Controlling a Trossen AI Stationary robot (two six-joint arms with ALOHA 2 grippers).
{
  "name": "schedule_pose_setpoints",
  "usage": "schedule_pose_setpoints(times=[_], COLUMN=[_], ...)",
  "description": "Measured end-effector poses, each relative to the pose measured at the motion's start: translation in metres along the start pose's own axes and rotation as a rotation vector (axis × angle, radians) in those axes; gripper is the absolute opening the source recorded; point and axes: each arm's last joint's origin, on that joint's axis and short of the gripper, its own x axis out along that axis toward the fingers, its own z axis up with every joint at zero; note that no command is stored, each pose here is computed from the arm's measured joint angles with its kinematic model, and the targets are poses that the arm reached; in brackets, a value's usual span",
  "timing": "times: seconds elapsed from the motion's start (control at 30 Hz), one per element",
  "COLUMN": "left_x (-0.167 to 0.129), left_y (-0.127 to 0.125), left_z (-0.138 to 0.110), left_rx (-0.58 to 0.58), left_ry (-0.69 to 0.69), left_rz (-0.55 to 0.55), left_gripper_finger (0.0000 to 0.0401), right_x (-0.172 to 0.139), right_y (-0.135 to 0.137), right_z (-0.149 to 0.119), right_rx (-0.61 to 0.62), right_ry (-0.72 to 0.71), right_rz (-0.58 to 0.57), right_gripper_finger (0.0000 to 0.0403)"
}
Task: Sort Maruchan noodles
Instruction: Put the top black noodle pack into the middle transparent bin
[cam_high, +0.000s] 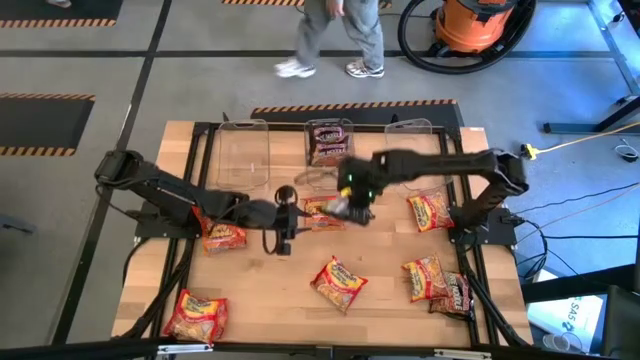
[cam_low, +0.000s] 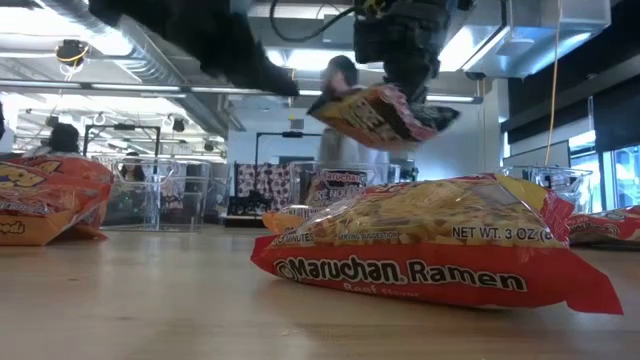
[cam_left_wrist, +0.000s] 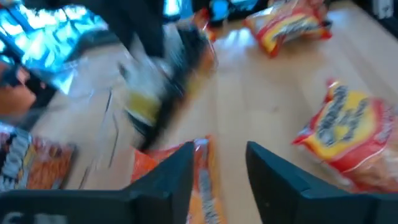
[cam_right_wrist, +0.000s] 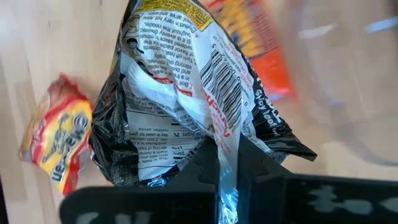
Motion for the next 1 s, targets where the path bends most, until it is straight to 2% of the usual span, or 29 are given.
schedule_pose_setpoints(times=[0.2, 0.37, 0.53, 0.7, 0.8, 1.0], left_x=[-0.015, -0.015, 0.002, 0.016, 0.026, 0.044], left_y=[-0.032, -0.050, -0.063, -0.069, -0.070, -0.065], left_z=[0.017, 0.012, 0.005, 0.019, 0.025, 0.015], left_rx=[0.079, 0.114, 0.165, 0.271, 0.328, 0.359], left_ry=[-0.028, -0.020, -0.017, -0.019, 0.011, 0.114], left_rz=[0.039, 0.009, 0.027, 0.108, 0.132, 0.146], left_gripper_finger=[0.0215, 0.0249, 0.0255, 0.0255, 0.0255, 0.0255], right_x=[0.028, 0.036, 0.035, 0.035, 0.035, 0.035], right_y=[0.031, 0.043, 0.046, 0.047, 0.048, 0.048], right_z=[-0.017, -0.016, -0.011, -0.009, -0.009, -0.007], right_rx=[-0.009, 0.012, 0.036, 0.050, 0.049, 0.046], right_ry=[-0.015, -0.082, -0.128, -0.143, -0.143, -0.157], right_rz=[0.042, 0.091, 0.151, 0.177, 0.193, 0.205], right_gripper_finger=[0.0000, 0.0000, 0.0000, 0.0000, 0.0000, 0.0000])
